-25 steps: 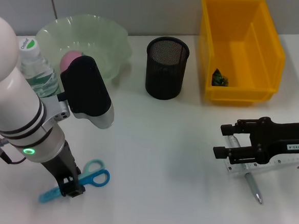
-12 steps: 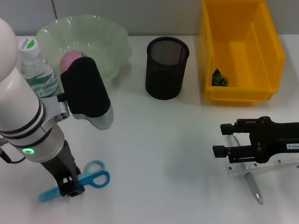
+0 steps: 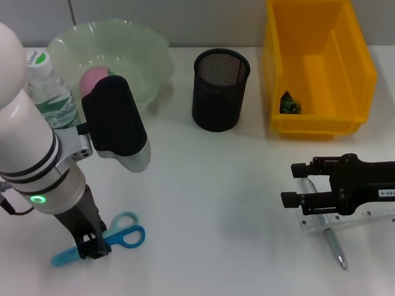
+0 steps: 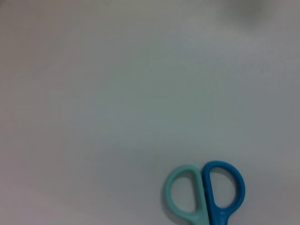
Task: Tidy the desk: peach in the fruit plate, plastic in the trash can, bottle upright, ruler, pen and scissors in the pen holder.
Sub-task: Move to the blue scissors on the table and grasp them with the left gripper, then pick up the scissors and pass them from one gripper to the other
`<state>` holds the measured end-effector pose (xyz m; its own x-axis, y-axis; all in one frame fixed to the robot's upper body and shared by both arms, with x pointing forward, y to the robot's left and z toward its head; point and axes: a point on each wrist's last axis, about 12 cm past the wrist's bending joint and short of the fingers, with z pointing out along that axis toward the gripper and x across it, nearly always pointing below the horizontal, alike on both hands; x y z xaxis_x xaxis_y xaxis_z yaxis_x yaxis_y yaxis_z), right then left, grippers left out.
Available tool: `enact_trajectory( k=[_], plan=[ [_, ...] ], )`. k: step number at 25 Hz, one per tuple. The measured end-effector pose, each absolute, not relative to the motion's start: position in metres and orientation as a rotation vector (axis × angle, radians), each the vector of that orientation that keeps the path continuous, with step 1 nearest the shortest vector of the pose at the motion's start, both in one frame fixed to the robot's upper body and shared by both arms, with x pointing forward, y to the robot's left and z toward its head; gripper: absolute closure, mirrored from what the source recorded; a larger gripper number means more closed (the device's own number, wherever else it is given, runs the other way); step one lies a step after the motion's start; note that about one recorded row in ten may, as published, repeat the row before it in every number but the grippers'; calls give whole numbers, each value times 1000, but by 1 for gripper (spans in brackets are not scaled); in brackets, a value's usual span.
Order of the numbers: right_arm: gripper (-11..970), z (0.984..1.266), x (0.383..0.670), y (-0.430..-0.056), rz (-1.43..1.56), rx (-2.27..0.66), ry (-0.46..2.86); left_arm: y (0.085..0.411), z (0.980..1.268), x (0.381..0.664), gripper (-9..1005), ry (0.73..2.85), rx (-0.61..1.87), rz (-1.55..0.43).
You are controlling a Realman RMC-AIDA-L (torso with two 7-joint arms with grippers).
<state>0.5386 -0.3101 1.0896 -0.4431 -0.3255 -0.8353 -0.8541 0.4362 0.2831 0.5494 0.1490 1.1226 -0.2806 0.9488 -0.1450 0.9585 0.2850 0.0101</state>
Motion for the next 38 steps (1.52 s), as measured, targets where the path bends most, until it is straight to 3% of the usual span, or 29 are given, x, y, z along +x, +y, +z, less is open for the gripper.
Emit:
enact_trajectory(
  k=[19, 24, 27, 38],
  plan=[
    [205, 1090, 539, -311, 943, -991, 1975, 149, 1120, 550, 667, 2417, 1809, -115],
    [205, 1090, 539, -311, 944, -992, 1974, 148, 1119, 550, 749, 2414, 1813, -113],
    [205, 1090, 539, -310, 945, -993, 1974, 148, 1119, 550, 748, 2413, 1814, -112],
    [204, 1092, 539, -312, 945, -995, 1970, 157, 1139, 557, 749, 2416, 1694, -204]
  ],
)
